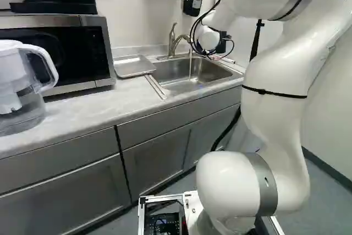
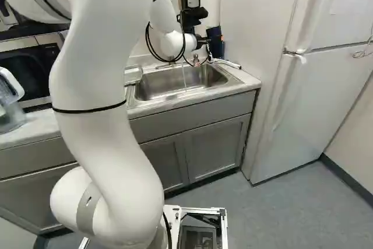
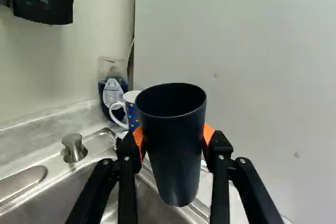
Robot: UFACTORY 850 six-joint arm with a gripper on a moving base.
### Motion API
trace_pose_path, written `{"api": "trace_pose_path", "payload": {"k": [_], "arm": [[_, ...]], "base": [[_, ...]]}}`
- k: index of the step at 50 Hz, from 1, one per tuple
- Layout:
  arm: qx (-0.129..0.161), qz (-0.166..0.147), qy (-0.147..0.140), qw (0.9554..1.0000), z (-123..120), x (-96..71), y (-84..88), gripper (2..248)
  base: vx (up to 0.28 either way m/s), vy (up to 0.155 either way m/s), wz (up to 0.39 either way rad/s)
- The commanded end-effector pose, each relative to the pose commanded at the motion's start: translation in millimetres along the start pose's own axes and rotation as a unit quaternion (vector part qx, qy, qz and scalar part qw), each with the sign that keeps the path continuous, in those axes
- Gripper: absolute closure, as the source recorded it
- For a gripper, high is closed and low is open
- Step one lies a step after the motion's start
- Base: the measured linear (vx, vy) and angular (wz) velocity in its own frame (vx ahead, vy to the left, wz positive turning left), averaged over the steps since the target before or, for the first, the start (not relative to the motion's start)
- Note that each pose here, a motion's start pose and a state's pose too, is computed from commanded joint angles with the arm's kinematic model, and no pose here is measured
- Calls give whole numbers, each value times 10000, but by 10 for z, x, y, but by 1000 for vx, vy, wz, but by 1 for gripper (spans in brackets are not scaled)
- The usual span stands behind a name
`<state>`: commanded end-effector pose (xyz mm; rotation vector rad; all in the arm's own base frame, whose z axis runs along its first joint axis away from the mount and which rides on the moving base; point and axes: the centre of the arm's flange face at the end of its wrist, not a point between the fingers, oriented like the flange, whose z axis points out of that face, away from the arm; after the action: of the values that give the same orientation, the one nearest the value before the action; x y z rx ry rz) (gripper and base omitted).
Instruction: Rinse the cup and place it in the tray
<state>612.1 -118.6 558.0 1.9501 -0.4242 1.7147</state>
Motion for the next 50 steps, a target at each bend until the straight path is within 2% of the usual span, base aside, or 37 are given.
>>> {"api": "trace_pose_path", "payload": {"k": [23,45,50], "arm": [[124,-26,-11,9999,-205,6,-63,126],[142,-135,-118,9997,-347,-194,-78,126],[154,-136,-114,9997,-368,-192,-87,126]], "base": [[0,0,0],[0,0,0],[0,0,0]]}}
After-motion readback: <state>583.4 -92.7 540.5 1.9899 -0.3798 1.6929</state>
